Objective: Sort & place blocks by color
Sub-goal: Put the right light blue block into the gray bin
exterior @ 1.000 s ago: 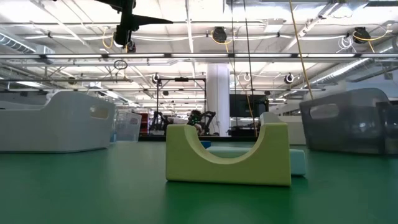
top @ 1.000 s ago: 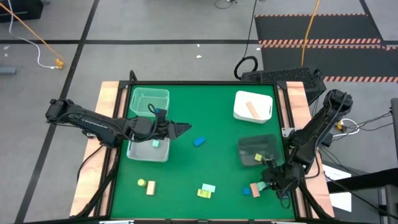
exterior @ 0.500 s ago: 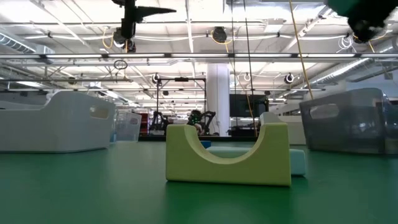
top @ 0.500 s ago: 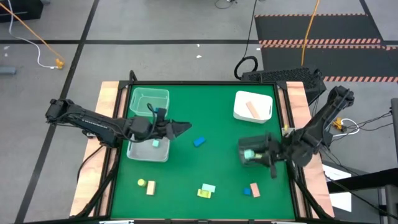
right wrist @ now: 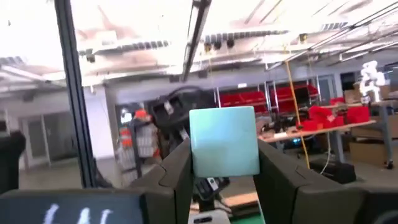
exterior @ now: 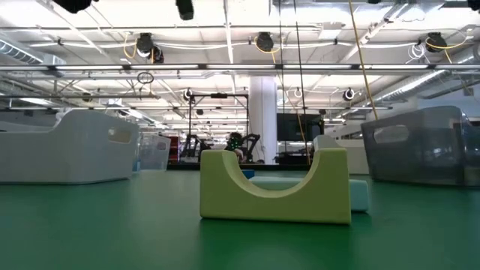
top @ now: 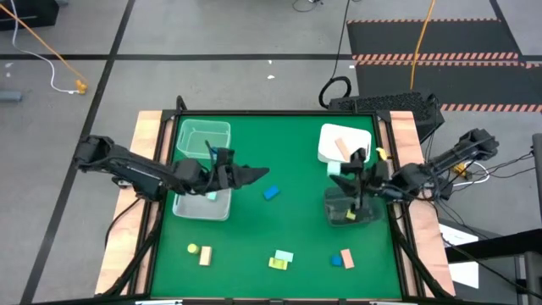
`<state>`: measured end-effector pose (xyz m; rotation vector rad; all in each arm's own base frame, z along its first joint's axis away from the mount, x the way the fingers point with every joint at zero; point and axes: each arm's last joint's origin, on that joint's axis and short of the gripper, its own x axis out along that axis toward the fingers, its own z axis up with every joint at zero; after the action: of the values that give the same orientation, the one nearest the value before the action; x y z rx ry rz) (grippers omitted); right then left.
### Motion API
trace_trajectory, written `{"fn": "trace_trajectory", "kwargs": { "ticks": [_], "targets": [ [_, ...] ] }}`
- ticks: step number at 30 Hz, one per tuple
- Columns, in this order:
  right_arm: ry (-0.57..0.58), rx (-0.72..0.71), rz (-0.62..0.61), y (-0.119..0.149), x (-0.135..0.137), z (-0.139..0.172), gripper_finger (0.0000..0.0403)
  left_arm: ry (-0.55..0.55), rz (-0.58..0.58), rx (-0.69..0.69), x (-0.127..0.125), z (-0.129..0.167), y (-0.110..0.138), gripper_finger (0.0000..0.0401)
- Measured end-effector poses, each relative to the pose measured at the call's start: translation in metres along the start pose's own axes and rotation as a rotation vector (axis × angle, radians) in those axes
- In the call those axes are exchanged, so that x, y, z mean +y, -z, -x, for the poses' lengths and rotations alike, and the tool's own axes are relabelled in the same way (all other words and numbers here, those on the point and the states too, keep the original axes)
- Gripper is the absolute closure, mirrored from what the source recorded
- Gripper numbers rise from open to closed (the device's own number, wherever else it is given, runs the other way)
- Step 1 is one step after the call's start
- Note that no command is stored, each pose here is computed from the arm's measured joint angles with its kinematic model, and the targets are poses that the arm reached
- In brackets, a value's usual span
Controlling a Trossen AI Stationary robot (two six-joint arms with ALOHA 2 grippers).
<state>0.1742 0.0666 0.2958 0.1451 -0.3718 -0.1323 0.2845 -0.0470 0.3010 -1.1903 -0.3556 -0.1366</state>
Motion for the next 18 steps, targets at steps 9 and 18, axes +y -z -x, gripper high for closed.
{"fn": "trace_trajectory", "kwargs": {
  "ticks": [9, 18],
  "targets": [
    [-0.074, 0.1, 0.152, 0.015, 0.015, -0.061, 0.0281, 0.052, 0.056, 0.074, -0.003, -0.024, 0.012, 0.0144],
    [-0.164, 0.102, 0.239, 0.013, 0.027, -0.106, 0.028, 0.09, 0.059, 0.146, -0.01, -0.036, 0.03, 0.0144]
  ]
}}
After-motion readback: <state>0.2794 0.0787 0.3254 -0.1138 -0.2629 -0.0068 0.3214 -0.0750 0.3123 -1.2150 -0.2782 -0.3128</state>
